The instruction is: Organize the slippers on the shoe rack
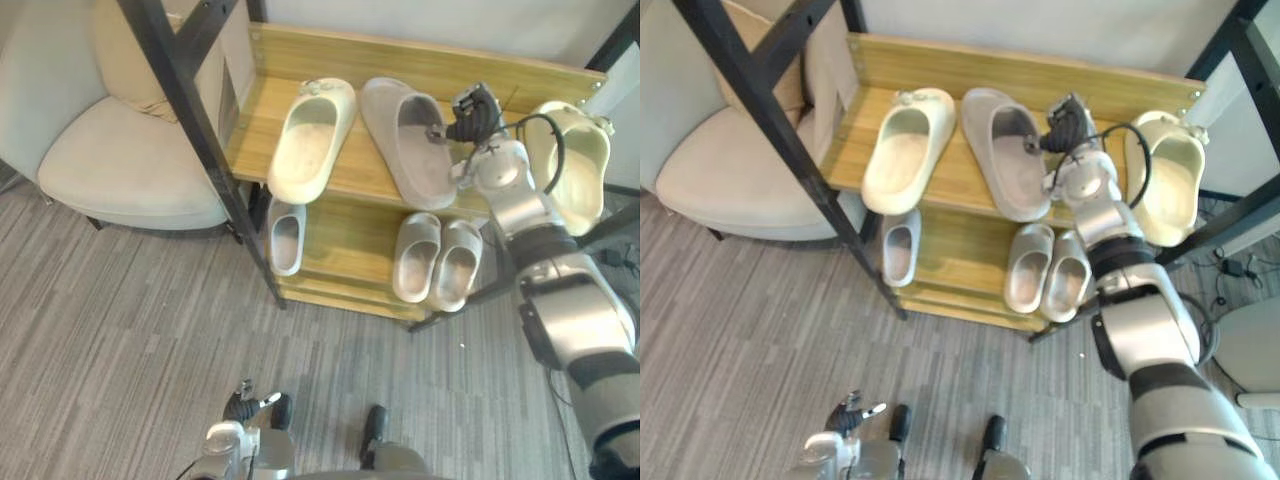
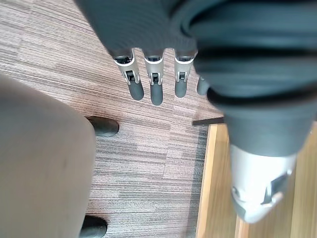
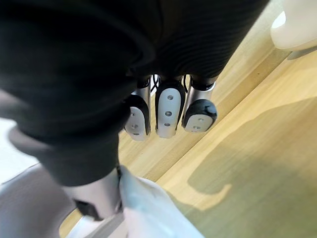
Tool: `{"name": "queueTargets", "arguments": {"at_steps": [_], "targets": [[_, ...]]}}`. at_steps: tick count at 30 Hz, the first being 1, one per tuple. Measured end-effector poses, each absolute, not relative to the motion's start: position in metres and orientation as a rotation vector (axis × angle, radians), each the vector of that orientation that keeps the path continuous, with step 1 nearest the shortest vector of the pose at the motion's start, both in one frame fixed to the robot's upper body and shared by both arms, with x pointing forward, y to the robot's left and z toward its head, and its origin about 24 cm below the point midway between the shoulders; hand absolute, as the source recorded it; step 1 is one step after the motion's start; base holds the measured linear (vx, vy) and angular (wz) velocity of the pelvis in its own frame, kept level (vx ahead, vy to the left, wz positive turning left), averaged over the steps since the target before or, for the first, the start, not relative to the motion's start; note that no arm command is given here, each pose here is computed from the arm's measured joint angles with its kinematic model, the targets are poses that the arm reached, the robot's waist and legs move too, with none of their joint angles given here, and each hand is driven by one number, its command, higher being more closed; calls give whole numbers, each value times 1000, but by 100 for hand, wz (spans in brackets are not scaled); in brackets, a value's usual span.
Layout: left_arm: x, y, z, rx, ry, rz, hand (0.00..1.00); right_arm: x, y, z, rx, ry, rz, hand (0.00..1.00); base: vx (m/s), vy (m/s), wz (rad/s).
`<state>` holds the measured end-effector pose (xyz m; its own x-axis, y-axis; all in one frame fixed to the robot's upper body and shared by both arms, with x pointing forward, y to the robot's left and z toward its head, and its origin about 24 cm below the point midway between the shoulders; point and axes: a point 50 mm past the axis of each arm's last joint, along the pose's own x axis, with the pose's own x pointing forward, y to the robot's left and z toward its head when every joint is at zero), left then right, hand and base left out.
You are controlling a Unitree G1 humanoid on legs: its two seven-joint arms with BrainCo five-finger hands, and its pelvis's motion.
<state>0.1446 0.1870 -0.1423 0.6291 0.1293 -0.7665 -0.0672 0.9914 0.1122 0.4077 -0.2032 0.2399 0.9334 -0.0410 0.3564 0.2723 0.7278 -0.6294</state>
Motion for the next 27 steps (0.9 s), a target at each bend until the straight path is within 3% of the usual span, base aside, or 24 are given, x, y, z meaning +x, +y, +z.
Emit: {"name": "queueTargets", "arguments": {"at_steps": [27], "targets": [[130, 187, -148, 108, 941, 91, 0, 352, -185, 173, -530, -420, -74, 100, 2, 1, -2]]}}
